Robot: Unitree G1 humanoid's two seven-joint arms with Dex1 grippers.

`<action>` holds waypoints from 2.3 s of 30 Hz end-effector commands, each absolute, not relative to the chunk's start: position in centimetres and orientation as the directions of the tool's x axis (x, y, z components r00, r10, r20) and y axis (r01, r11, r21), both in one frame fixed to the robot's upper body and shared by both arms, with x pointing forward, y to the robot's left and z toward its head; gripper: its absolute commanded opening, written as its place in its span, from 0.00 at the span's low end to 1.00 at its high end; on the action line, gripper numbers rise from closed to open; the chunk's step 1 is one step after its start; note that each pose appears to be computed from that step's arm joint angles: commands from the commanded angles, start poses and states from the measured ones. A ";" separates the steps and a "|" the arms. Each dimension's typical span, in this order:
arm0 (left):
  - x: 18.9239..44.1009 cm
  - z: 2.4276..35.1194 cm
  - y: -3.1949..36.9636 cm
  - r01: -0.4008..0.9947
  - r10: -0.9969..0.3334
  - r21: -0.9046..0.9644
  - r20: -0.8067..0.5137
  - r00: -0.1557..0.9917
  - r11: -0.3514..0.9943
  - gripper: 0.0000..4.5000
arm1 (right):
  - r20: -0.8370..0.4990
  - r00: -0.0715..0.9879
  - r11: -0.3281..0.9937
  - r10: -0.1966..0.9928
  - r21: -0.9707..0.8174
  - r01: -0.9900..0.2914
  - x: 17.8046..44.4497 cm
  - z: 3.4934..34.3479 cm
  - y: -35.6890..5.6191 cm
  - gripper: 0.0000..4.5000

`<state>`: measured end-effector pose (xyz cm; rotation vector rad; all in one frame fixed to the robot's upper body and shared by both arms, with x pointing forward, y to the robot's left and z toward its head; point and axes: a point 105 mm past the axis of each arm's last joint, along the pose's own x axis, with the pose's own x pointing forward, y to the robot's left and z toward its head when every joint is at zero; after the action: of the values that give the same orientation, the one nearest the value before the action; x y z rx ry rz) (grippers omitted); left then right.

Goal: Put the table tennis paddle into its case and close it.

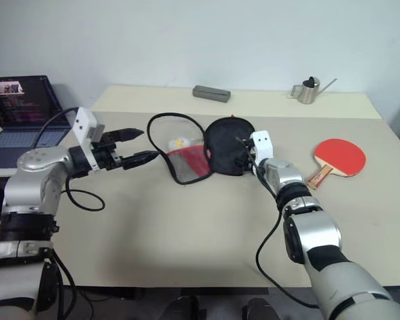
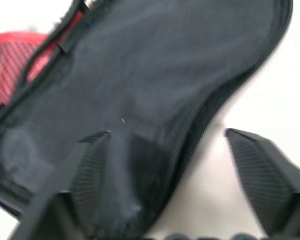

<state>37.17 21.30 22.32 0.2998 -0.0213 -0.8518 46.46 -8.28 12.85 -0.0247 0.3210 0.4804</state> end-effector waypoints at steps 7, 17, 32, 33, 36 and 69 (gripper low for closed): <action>36.7 23.2 20.0 0.775 -0.791 0.298 -0.091 0.604 0.557 1.00 | -0.274 0.841 0.871 0.467 -0.021 -0.490 46.7 14.4 -7.1 0.09; 36.7 23.1 20.1 0.770 -0.787 0.296 -0.087 0.611 0.565 1.00 | -0.194 0.841 0.860 0.505 0.035 -0.508 46.8 16.2 -6.7 0.01; 36.5 23.5 19.9 0.780 -0.799 0.289 -0.076 0.597 0.555 1.00 | -0.207 0.897 0.920 0.390 0.039 -0.391 47.4 15.7 -8.0 0.56; 36.5 23.5 19.9 0.779 -0.798 0.290 -0.077 0.597 0.555 1.00 | -0.216 0.899 0.923 0.382 0.035 -0.383 47.4 15.4 -8.1 0.56; 36.5 23.5 19.9 0.779 -0.798 0.292 -0.078 0.598 0.555 1.00 | -0.247 0.899 0.931 0.361 0.030 -0.365 47.4 14.6 -8.3 0.56; 32.7 20.0 14.4 0.897 -0.895 0.225 -0.154 0.419 0.382 1.00 | -0.367 0.876 0.949 0.312 0.078 -0.305 46.1 12.5 -13.2 0.01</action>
<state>33.14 15.03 18.72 0.2741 0.0575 -1.1246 46.06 -12.24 11.51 0.0069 0.4060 0.3372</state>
